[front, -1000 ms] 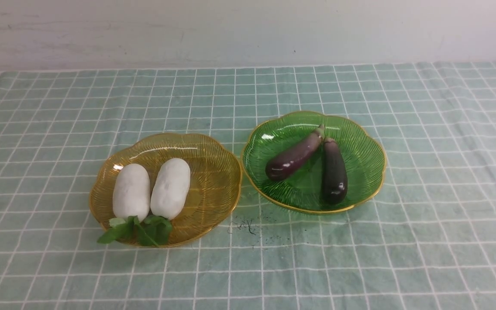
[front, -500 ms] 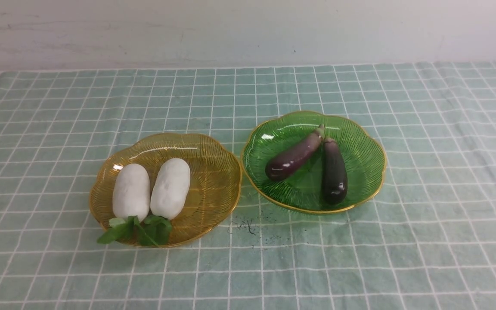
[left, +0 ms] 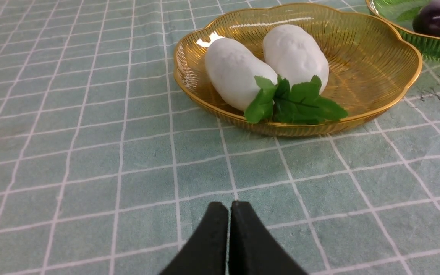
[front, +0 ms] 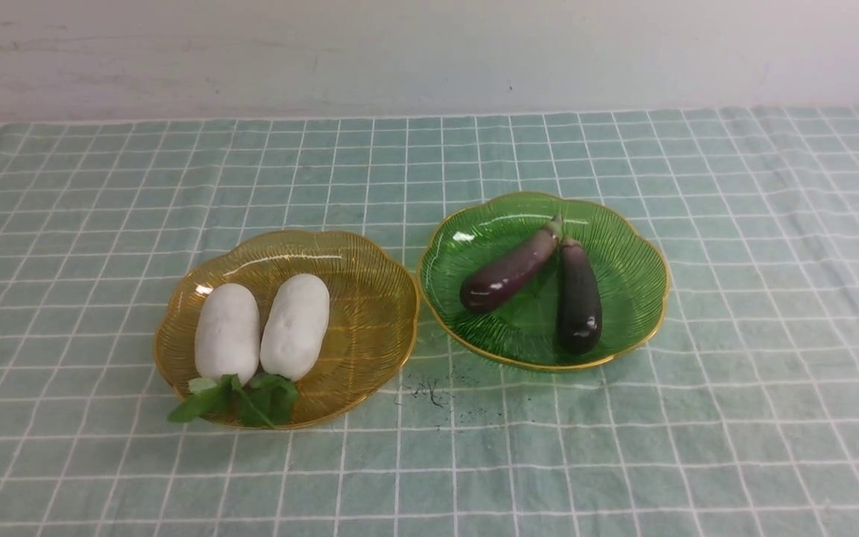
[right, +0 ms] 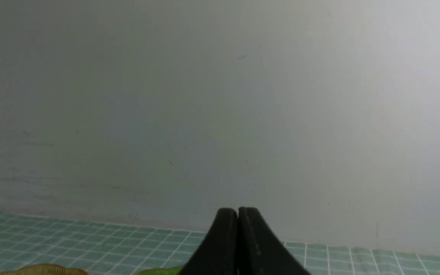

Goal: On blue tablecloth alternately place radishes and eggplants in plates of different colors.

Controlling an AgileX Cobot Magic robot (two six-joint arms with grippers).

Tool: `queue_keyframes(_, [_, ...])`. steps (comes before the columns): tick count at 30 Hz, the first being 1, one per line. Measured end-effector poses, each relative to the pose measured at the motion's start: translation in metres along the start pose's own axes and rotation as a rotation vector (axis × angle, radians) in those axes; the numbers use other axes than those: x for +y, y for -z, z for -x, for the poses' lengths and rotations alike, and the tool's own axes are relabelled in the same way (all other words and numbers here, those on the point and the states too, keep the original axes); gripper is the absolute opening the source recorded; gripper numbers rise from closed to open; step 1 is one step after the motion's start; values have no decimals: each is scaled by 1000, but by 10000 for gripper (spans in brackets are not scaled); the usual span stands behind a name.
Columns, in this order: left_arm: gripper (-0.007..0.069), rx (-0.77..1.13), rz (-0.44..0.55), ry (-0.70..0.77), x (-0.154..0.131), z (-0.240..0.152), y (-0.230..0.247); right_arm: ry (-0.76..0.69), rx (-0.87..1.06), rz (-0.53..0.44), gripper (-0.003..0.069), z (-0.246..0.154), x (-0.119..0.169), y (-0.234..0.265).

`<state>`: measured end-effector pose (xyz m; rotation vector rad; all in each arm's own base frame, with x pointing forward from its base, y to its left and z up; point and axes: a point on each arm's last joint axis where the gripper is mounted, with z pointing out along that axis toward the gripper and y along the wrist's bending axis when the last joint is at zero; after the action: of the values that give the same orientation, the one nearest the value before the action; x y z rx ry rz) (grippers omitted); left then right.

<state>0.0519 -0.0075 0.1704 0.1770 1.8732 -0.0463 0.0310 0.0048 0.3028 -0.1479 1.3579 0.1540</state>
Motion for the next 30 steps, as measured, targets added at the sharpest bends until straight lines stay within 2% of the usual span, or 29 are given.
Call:
queue_keyframes(3, [-8, 0, 0, 0, 0, 0, 0, 1, 36, -36, -9, -16, -1, 0])
queue_keyframes(4, [-8, 1, 0, 0, 0, 0, 0, 4, 53, -146, -9, -26, -3, 0])
queue_keyframes(5, [-8, 1, 0, 0, 0, 0, 0, -10, 81, -139, -9, -36, -4, 0])
queue_keyframes(7, [-8, 1, 0, 0, 0, 0, 0, -17, 132, -221, -9, -54, -8, -1])
queue_keyframes(11, [-8, 1, 0, 0, 0, 0, 0, -14, 254, -297, -9, -96, -13, 0])
queue_keyframes(15, [-8, 1, 0, 0, 0, 0, 0, -35, 394, -312, -9, -123, -14, 5])
queue_keyframes(24, [-8, 1, 0, 0, 0, 0, 0, -33, 408, -266, -9, -124, -11, 4])
queue_keyframes(30, [-8, 1, 0, 0, 0, 0, 0, -35, 408, -271, -9, -124, -12, 4])
